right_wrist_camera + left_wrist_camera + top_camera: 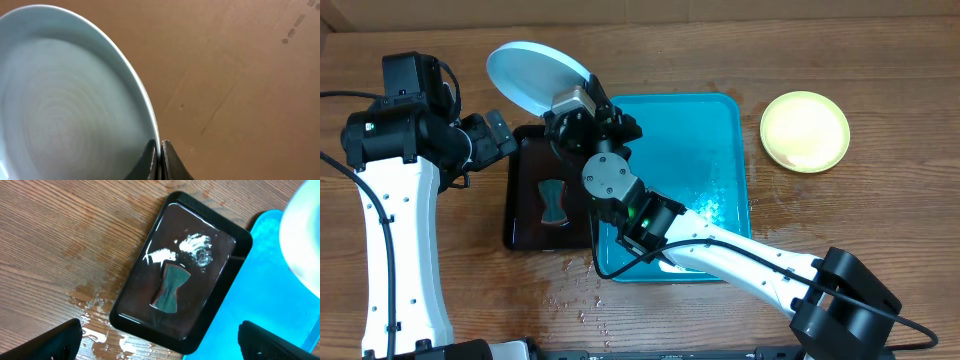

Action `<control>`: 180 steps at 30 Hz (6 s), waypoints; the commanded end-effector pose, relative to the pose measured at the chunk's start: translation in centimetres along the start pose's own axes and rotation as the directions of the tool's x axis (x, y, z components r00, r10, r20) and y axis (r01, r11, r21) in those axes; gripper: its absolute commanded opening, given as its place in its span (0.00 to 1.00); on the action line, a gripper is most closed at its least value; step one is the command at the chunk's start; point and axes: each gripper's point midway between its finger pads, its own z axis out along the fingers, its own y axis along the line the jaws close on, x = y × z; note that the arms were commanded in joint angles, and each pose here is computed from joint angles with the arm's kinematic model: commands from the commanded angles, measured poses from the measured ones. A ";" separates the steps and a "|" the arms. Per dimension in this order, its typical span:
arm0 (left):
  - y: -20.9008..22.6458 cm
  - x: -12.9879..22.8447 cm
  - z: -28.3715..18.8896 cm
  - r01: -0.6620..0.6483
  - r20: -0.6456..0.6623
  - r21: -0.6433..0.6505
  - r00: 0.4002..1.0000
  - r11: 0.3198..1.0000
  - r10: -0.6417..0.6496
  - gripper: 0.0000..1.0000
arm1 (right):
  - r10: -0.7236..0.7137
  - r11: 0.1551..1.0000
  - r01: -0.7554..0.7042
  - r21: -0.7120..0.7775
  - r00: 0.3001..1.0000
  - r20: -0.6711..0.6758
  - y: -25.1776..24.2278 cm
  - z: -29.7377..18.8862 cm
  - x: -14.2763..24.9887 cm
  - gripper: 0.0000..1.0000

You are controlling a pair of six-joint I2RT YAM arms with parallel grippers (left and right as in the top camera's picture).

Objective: Clean dirty plates on tray and stack at the side
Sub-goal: 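Lift the white plate by its rim with the right gripper and tilt it up, then carry the white plate right and lower it onto the yellow plate stack, then release the white plate on the stack and open the right gripper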

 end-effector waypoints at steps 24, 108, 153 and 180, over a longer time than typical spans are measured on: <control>-0.1 -0.5 -0.2 0.005 0.014 -0.002 1.000 1.000 -0.004 1.00 | 0.367 0.929 -0.364 0.067 0.882 -0.297 -0.8 0.7 8.0 0.04; -0.1 -0.4 -0.2 0.004 0.013 -0.002 1.000 1.000 -0.004 1.00 | 0.662 0.526 -0.576 0.626 -0.184 -0.726 -26.2 -6.1 38.1 1.00; -0.1 -0.4 -0.2 0.004 0.013 -0.002 1.000 1.000 -0.004 1.00 | 0.662 0.526 -0.576 0.626 -0.184 -0.726 -26.2 -6.1 38.1 1.00; -0.1 -0.4 -0.2 0.004 0.013 -0.002 1.000 1.000 -0.004 1.00 | 0.662 0.527 -0.575 0.626 -0.184 -0.726 -26.2 -6.1 38.1 1.00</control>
